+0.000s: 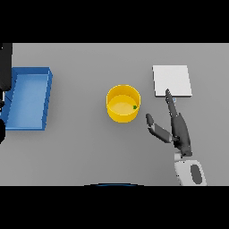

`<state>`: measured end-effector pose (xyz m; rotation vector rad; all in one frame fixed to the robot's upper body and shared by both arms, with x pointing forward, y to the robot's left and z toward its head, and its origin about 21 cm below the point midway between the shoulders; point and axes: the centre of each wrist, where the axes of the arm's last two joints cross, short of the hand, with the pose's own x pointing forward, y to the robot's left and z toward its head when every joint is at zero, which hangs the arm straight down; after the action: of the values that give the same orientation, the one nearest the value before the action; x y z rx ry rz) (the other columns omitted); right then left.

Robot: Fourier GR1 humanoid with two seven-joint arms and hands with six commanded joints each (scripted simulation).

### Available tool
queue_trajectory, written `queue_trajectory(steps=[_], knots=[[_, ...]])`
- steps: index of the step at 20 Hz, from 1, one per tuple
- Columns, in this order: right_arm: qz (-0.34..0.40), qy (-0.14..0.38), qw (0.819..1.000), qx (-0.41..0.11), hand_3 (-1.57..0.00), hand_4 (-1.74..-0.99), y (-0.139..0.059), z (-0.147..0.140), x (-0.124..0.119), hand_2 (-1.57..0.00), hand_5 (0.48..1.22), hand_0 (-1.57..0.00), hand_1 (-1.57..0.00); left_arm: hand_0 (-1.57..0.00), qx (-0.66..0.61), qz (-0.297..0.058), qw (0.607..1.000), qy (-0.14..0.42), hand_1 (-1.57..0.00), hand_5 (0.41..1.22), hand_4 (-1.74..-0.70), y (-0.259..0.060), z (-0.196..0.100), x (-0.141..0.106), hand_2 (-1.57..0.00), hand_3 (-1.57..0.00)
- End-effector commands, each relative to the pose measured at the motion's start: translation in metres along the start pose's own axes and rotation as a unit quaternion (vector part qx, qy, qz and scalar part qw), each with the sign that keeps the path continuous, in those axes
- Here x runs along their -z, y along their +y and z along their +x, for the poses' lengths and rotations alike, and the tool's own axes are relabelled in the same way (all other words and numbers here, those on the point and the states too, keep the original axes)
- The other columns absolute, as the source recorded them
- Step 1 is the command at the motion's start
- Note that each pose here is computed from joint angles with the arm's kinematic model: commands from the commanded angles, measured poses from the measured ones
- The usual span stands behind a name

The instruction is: Pick up the red beaker and tilt it to pour out 1 green nut into yellow bowl. Pick up the yellow bowl and place it on the metallic measuring scale.

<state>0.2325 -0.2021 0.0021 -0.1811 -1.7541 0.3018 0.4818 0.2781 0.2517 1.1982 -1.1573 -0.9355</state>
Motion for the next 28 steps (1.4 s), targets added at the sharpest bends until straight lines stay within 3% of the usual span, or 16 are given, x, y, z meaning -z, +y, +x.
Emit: queue_trajectory(steps=[1,5,11,19,25,27,28], knots=[[0.000,-0.003,1.000,-0.002,0.00,-1.050,-0.002,0.000,0.001,0.00,0.653,0.00,0.00,-1.57,-0.042,0.003,0.999,0.032,-1.57,1.221,-1.74,-0.005,-0.015,-0.001,-1.57,-1.43],[0.000,-0.005,1.000,-0.016,0.00,-1.047,-0.004,0.001,-0.004,0.00,0.651,0.00,0.00,-1.57,-0.155,-0.001,0.982,0.104,-1.57,1.221,-1.74,-0.043,-0.056,-0.012,-1.57,-1.47],[0.002,0.010,1.000,-0.030,0.00,-1.035,-0.004,0.000,-0.003,0.00,0.650,0.00,0.00,-1.57,-0.244,-0.010,0.955,0.167,-1.57,1.221,-1.74,-0.088,-0.079,-0.046,-1.57,-1.46],[0.003,-0.004,1.000,-0.021,0.00,-1.004,-0.008,-0.001,-0.004,0.00,0.648,0.00,0.00,-1.57,-0.314,-0.007,0.933,0.174,-1.57,1.221,-1.74,-0.135,-0.085,-0.087,-1.57,-1.51],[0.002,-0.010,1.000,-0.021,0.00,-1.013,-0.009,-0.002,-0.011,0.00,0.644,0.00,0.00,-1.57,-0.322,-0.011,0.927,0.194,-1.57,1.046,-1.74,-0.152,-0.088,-0.107,-1.57,-1.56],[0.002,-0.003,1.000,-0.022,0.00,-1.021,-0.008,0.001,-0.005,0.00,0.636,0.00,0.00,-1.57,-0.302,-0.015,0.935,0.187,-1.57,0.941,-1.65,-0.153,-0.091,-0.112,-1.57,-1.56],[0.001,-0.004,1.000,-0.025,0.00,-1.021,-0.007,0.001,-0.006,0.00,0.636,0.00,0.00,-1.57,-0.294,-0.018,0.938,0.185,-1.57,0.892,-1.54,-0.153,-0.092,-0.116,-1.57,-1.56]])
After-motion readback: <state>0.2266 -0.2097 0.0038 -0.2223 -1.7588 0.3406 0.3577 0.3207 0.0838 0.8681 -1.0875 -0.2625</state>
